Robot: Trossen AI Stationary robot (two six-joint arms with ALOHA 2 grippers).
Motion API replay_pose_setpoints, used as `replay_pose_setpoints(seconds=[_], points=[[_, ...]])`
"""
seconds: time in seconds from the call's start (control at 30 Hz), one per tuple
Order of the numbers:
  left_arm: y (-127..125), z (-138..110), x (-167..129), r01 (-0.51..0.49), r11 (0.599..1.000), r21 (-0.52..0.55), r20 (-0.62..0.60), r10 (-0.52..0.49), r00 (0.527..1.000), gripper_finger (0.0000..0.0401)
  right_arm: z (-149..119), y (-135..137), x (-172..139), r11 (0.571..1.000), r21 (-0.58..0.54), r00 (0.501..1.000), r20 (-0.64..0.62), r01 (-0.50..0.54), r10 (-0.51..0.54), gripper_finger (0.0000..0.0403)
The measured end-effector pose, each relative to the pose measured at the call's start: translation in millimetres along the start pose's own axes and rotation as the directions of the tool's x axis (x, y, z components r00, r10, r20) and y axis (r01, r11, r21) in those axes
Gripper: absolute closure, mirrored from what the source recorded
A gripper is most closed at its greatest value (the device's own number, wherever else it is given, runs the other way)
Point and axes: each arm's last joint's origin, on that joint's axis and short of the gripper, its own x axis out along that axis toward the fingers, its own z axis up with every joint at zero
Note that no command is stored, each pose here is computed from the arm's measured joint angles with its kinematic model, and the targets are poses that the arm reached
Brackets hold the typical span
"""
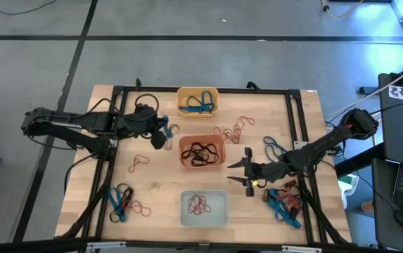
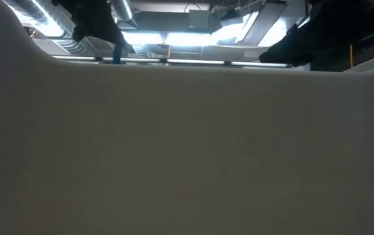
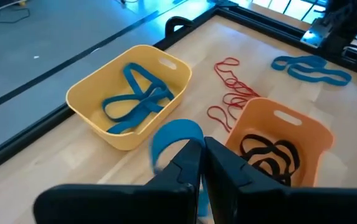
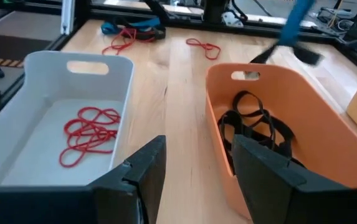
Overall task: Sort rubber bands into baskets
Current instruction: Put the blue rubber band in the yellow bin
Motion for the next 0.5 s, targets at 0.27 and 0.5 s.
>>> replay_pose_setpoints(seconds=[0.27,0.5], points=[[-9,2,-4,0.059,0.998,0.015,0.041,-0.060,0.997,0.0386,0,-9,12,0.999,0.029,0.999,0.030,0.044,-0.045,0.0221],[-14,7,-6,0.096,0.995,0.034,0.096,-0.098,0.991,0.0386,9,-30,20,0.992,0.093,0.990,0.099,0.091,-0.100,0.0221]])
